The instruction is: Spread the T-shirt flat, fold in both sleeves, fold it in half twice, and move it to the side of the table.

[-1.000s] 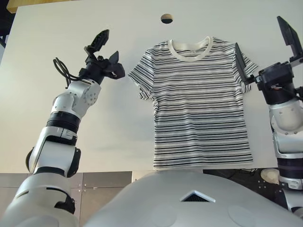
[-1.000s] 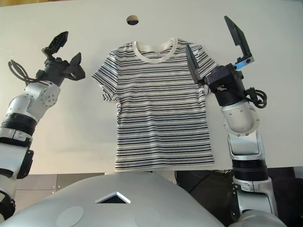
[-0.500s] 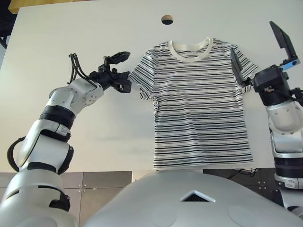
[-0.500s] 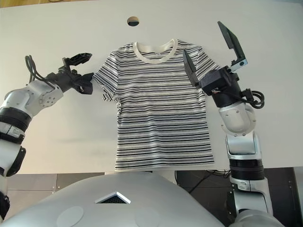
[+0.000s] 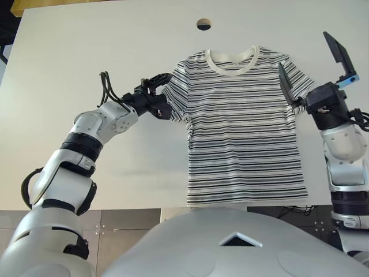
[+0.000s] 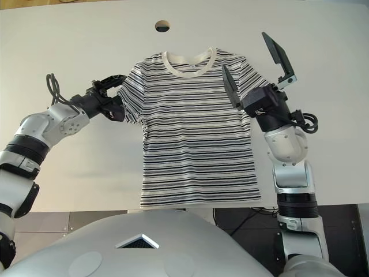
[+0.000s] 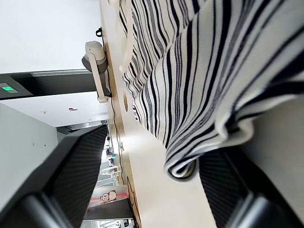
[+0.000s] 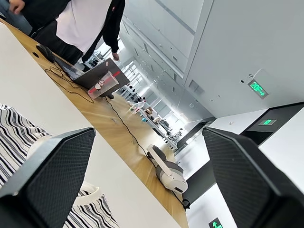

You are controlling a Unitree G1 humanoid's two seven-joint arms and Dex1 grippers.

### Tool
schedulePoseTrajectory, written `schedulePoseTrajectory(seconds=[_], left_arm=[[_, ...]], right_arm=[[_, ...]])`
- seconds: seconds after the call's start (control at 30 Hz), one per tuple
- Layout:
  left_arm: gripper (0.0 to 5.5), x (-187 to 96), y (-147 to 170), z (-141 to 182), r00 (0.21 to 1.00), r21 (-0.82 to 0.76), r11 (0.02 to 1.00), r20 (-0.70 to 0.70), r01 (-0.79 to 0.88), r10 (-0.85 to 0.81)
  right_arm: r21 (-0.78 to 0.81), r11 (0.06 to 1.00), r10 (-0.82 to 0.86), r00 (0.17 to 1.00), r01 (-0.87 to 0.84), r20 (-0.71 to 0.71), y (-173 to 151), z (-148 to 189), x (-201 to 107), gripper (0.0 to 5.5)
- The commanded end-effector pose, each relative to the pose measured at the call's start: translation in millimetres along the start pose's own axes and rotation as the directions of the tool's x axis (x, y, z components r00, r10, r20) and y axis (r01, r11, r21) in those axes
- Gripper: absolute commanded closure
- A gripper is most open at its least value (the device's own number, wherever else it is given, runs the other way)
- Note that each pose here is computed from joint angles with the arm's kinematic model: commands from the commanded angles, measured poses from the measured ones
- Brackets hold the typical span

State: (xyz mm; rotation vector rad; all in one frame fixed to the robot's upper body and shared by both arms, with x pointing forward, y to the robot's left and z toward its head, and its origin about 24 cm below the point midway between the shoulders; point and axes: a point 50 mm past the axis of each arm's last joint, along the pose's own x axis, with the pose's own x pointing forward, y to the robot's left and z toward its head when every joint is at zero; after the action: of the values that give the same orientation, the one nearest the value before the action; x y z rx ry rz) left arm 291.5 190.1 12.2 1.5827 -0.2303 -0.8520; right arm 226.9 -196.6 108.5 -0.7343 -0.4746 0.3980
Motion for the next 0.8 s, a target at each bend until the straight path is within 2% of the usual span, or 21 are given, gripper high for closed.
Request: schedulePoseTrajectory(seconds=[0.03,0.37,0.57,0.8], left_arm=[[2.90,-4,-21,0,0.995,0.010,0.995,-0.025,0.100,-0.100],[4.47,-5,-17,-11,0.992,-0.015,1.000,-0.122,0.021,-0.023],[5.38,-2,-23,2,0.998,-0.040,0.999,-0.057,0.034,-0.036],[5.38,-4,-28,7,0.998,-0.059,0.997,-0.033,0.046,-0.048]], right_arm=[[-0.021,1.000,0.008,1.000,-0.008,-0.001,-3,-1,-1,1.32],[-0.010,1.000,0.014,1.000,-0.014,-0.008,0,-3,-4,1.32],[-0.013,1.000,0.014,1.000,-0.014,-0.002,0,-2,-3,1.32],[-0.015,1.000,0.007,1.000,-0.007,-0.001,-1,-1,-4,1.32]])
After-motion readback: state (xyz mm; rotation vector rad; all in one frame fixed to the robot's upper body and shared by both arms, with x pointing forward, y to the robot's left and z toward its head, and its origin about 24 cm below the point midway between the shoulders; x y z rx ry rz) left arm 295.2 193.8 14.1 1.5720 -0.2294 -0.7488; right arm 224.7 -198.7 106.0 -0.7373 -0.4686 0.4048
